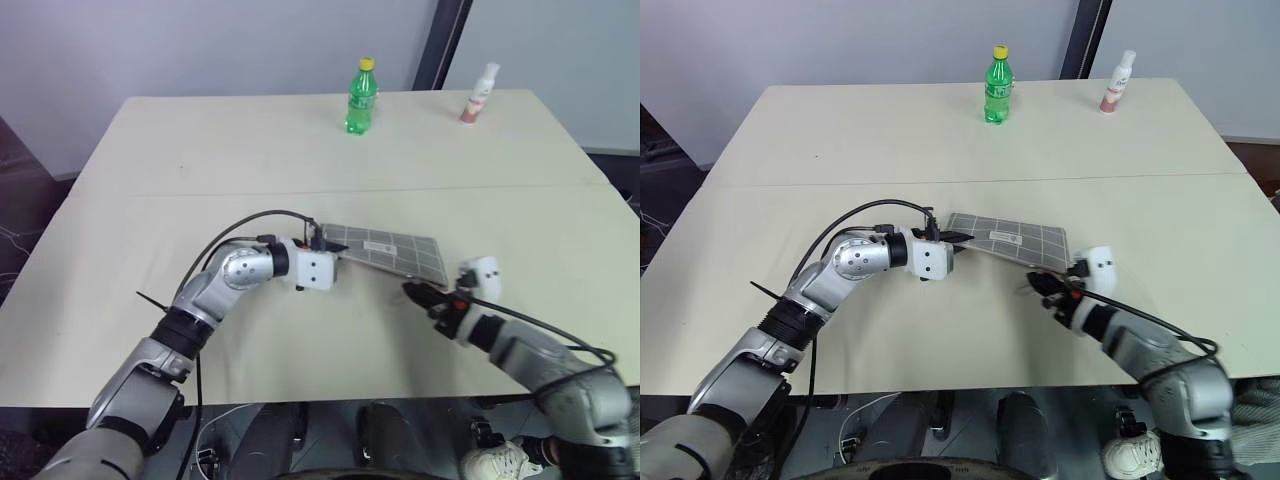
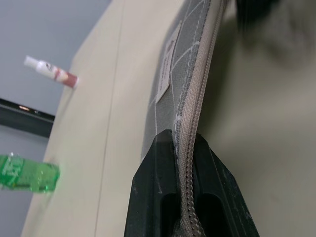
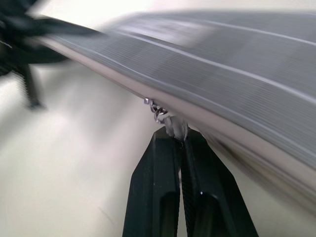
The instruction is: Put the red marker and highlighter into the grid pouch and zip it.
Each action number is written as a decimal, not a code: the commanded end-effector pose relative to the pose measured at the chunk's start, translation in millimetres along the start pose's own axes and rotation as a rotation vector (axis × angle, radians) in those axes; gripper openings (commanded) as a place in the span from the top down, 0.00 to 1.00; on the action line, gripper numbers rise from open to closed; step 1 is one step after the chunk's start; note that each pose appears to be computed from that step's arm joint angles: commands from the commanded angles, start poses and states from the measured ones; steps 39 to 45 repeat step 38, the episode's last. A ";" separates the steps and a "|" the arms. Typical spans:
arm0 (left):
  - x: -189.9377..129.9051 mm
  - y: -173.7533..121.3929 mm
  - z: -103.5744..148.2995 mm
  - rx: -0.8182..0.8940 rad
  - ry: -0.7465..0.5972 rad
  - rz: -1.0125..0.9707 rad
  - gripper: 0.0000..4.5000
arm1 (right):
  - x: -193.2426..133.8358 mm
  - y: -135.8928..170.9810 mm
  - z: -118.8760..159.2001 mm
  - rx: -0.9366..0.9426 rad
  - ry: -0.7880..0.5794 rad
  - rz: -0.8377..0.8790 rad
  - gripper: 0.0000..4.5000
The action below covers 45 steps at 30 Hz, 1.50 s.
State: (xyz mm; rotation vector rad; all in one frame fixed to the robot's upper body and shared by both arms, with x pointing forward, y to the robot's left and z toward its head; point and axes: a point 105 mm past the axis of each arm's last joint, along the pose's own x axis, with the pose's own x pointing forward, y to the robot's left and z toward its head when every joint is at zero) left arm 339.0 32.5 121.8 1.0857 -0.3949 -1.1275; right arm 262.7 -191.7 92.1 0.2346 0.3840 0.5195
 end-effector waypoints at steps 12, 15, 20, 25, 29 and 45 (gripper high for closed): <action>-26.3 31.7 -9.7 -0.364 -0.091 0.151 0.23 | -52.2 3.5 16.8 -0.241 0.053 0.146 0.43; -48.5 23.6 -23.0 -0.372 -0.054 0.143 0.00 | -73.0 6.9 6.2 -0.280 0.181 0.221 0.07; -82.9 29.2 -37.3 -0.481 -0.022 0.241 0.00 | -89.0 -13.4 19.3 -0.397 0.200 0.164 0.01; -109.0 28.5 -37.1 -0.695 -0.052 0.345 0.00 | -90.5 -24.7 36.6 -0.522 0.103 0.135 0.01; -124.7 20.9 -40.8 -0.809 -0.024 0.384 0.00 | -89.7 -39.3 36.9 -0.571 0.057 0.085 0.01; -143.8 28.2 -57.1 -0.799 0.034 0.452 0.00 | -82.8 -47.9 35.6 -0.648 0.058 0.065 0.01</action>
